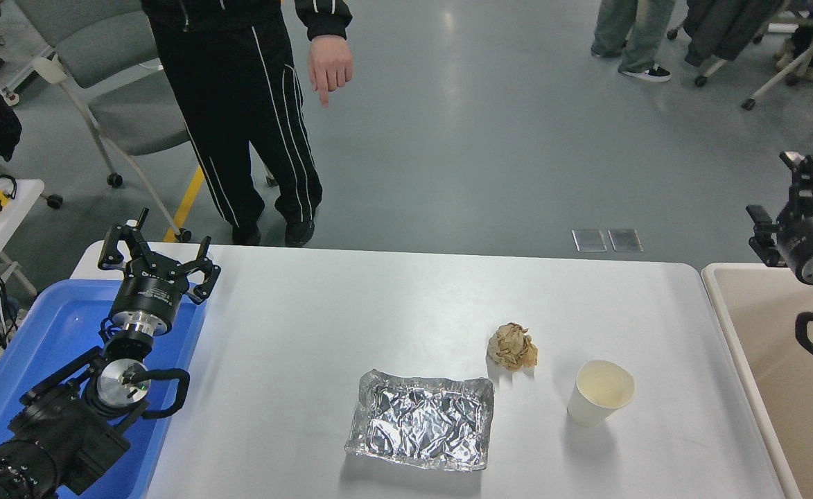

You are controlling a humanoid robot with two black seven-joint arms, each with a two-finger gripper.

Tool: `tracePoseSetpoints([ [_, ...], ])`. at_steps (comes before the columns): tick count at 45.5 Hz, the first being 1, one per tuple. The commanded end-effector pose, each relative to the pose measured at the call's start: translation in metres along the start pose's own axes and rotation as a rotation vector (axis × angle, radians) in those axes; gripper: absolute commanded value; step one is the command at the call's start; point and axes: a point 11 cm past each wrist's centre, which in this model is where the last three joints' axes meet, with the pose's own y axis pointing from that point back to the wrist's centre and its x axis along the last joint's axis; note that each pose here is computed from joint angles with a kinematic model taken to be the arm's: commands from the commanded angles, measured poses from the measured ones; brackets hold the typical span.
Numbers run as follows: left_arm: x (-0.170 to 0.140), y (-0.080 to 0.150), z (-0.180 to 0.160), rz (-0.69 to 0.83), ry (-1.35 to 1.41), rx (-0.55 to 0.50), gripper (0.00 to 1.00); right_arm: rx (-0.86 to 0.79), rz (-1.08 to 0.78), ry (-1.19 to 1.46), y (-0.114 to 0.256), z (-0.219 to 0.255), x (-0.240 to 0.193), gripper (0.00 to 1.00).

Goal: Dispose of the paper cup in the dustbin

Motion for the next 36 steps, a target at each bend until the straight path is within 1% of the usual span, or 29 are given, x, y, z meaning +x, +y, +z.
tracePoseSetpoints([
  [1,0.0,0.0,0.0,0.0,0.0,0.0,1.0,-0.104,-0.174,0.319,0.002,-0.005,0.005,0.99],
  [9,0.0,0.0,0.0,0.0,0.0,0.0,1.0,-0.155,-0.364,0.676,0.002,-0.008,-0.01,0.99],
  [20,0.0,0.0,0.0,0.0,0.0,0.0,1.0,-0.118,-0.594,1.193,-0.008,-0.039,-0.033,0.99],
  [24,0.0,0.0,0.0,0.0,0.0,0.0,1.0,-0.089,-0.693,1.309,-0.009,-0.046,-0.056,0.99],
  [36,0.0,0.0,0.0,0.0,0.0,0.0,1.0,-0.023,-0.972,1.518,0.002,-0.053,-0.129,0.99],
])
